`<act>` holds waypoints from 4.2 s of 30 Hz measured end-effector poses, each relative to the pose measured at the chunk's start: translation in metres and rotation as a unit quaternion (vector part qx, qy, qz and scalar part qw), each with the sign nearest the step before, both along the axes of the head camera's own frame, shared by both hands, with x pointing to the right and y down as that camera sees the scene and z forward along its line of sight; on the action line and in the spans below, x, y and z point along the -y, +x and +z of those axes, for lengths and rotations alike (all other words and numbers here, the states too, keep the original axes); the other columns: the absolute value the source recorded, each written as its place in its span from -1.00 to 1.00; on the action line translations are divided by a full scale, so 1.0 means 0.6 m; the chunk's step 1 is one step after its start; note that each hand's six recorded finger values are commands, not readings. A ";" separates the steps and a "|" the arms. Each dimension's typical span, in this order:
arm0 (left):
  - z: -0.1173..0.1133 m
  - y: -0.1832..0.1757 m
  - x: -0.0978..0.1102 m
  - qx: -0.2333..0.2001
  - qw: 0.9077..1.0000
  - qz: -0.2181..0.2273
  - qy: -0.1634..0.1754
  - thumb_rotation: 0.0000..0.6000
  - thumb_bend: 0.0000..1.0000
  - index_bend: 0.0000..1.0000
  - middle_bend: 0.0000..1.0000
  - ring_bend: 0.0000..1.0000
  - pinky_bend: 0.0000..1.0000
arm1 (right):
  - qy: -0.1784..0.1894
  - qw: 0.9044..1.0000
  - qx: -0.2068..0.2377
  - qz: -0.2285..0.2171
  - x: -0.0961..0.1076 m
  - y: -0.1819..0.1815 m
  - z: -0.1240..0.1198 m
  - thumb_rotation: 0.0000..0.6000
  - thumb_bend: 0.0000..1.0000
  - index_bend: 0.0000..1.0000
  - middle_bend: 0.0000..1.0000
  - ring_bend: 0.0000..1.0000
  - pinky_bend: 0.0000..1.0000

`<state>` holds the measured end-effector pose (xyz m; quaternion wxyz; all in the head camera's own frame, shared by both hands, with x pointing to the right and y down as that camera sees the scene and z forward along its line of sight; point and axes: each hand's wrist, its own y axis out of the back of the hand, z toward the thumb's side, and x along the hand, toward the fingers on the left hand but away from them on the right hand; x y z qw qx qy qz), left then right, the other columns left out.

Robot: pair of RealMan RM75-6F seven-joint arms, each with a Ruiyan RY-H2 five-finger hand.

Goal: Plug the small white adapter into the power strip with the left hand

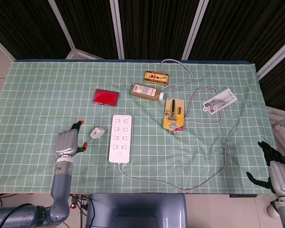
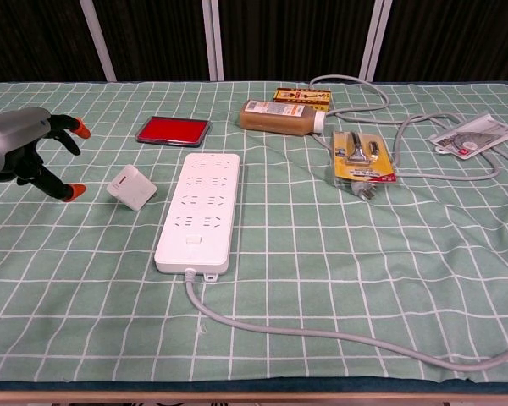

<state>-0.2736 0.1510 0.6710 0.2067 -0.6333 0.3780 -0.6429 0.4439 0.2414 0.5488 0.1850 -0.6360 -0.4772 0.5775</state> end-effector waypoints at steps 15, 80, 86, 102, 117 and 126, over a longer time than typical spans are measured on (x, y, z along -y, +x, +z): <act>0.035 0.036 0.000 -0.031 0.999 -0.033 -0.025 1.00 -0.42 -0.61 -0.51 0.62 0.82 | -0.004 1.000 0.005 0.005 -0.001 0.000 0.000 1.00 -0.32 -1.00 -1.00 -1.00 -1.00; 0.067 0.042 0.022 -0.017 0.999 -0.032 -0.003 1.00 0.26 -0.04 0.07 0.64 0.83 | -0.002 1.000 0.017 0.021 -0.003 0.004 -0.007 1.00 -0.32 -1.00 -1.00 -1.00 -1.00; 0.039 0.025 0.047 0.023 0.999 0.023 0.028 1.00 0.37 0.15 0.29 0.74 0.89 | -0.001 1.000 0.017 0.021 -0.002 0.004 -0.008 1.00 -0.32 -1.00 -1.00 -1.00 -1.00; -0.043 0.060 0.136 0.116 0.959 0.245 0.089 1.00 0.44 0.32 0.53 0.81 0.94 | -0.001 1.000 0.019 0.023 -0.002 0.005 -0.008 1.00 -0.32 -1.00 -1.00 -1.00 -1.00; -0.015 0.145 0.140 0.097 0.950 0.288 0.077 1.00 0.44 0.34 0.57 0.82 0.94 | -0.005 0.999 0.023 0.030 -0.001 0.008 -0.006 1.00 -0.32 -1.00 -1.00 -1.00 -1.00; 0.006 0.169 0.136 0.100 0.950 0.291 0.060 1.00 0.45 0.35 0.60 0.82 0.94 | -0.007 0.999 0.028 0.035 0.000 0.008 -0.004 1.00 -0.32 -1.00 -1.00 -1.00 -1.00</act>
